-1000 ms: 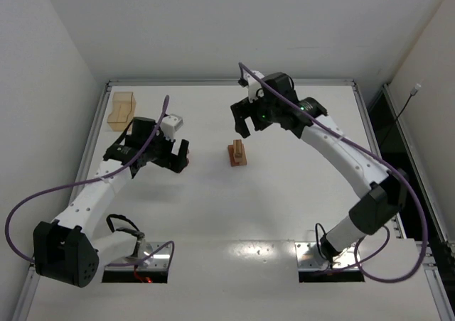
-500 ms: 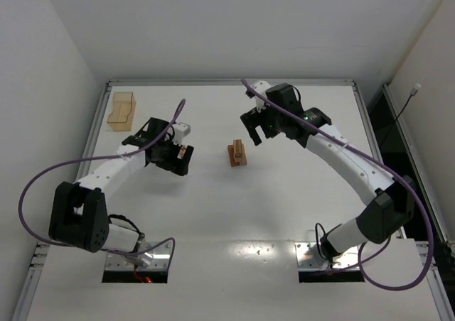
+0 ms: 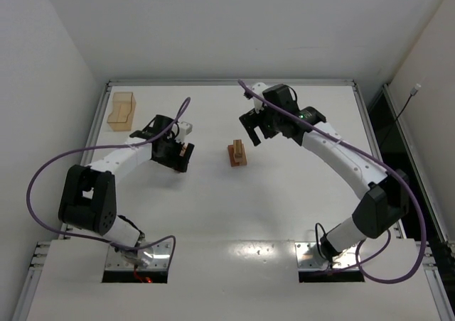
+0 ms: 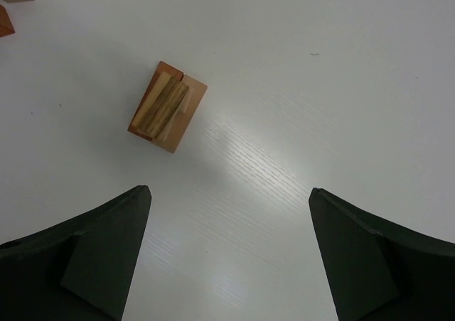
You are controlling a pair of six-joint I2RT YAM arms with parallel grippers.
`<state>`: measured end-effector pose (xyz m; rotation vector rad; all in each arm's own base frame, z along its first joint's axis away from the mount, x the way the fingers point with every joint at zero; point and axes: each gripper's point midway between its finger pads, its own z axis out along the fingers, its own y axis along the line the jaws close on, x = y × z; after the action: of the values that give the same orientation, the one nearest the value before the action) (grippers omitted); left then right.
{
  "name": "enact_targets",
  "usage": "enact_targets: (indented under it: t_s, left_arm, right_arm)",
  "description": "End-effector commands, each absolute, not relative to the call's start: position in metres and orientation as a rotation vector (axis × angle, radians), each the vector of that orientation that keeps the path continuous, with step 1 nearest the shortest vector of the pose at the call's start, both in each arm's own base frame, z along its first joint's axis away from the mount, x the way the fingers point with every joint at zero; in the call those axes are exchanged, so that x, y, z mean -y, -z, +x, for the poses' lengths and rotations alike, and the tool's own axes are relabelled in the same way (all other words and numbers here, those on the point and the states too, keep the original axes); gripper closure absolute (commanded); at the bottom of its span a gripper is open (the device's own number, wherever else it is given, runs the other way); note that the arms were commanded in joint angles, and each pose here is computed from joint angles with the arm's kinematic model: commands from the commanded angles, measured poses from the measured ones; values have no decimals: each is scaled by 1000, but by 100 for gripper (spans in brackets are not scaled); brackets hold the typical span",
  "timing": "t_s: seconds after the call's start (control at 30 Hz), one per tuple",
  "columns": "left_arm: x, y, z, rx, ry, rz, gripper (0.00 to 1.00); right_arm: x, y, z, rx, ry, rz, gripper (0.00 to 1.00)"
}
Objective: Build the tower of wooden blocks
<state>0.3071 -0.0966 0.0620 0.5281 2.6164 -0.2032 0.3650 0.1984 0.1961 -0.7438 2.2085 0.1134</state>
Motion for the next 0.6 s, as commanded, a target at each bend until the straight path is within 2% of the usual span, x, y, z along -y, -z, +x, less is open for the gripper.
enact_targets:
  t_s: [0.0, 0.3, 0.57]
  left_arm:
    - [94, -63, 320, -2584, 143, 525, 23]
    - [88, -54, 323, -2549, 93, 536, 30]
    - [92, -52, 321, -2544, 128, 558, 32]
  right_arm:
    - [-201, -205, 377, -2165, -118, -723, 9]
    - [-195, -201, 381, -2184, -121, -699, 9]
    - [-194, -197, 383, -2198, -130, -687, 9]
